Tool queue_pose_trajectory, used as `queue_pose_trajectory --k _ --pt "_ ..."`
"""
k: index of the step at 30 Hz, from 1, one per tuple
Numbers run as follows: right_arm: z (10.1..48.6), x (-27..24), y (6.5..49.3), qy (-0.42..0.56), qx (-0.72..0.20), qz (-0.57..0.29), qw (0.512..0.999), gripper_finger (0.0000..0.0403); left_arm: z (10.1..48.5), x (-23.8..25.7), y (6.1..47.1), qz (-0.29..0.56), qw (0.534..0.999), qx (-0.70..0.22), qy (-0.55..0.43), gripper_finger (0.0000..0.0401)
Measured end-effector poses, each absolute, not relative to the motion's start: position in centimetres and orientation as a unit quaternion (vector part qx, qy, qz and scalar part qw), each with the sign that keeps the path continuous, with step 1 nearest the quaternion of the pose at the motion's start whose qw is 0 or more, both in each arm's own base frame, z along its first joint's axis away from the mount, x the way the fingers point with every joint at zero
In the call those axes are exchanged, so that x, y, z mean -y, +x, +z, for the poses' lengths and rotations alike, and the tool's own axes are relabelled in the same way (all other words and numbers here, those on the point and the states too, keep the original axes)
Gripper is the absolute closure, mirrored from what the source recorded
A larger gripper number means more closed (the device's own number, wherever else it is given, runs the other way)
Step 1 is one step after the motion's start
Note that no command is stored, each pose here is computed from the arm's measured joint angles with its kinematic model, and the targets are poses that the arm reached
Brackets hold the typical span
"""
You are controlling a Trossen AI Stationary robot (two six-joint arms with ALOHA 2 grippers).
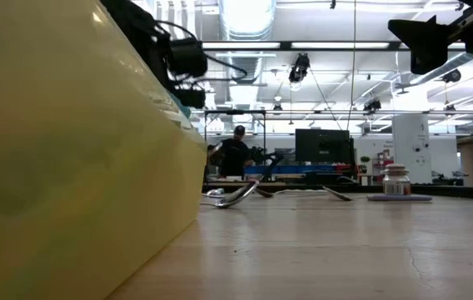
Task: Pick & Place Food Item
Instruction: Put the green spoon into the gray bin
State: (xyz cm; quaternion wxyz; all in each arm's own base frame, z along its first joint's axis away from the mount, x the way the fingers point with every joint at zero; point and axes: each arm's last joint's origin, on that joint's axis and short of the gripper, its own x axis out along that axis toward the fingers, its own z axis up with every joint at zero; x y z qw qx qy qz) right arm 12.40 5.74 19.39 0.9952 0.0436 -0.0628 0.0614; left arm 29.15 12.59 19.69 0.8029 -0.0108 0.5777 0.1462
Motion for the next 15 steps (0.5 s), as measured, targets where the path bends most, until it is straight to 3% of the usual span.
queue_pose_trajectory --k 15 --pt "19.4 -5.7 12.4 0.043 0.063 0.061 0.995 0.0064 26.2 -7.6 25.0 0.207 0.748 -0.630 -0.023 0.0398"
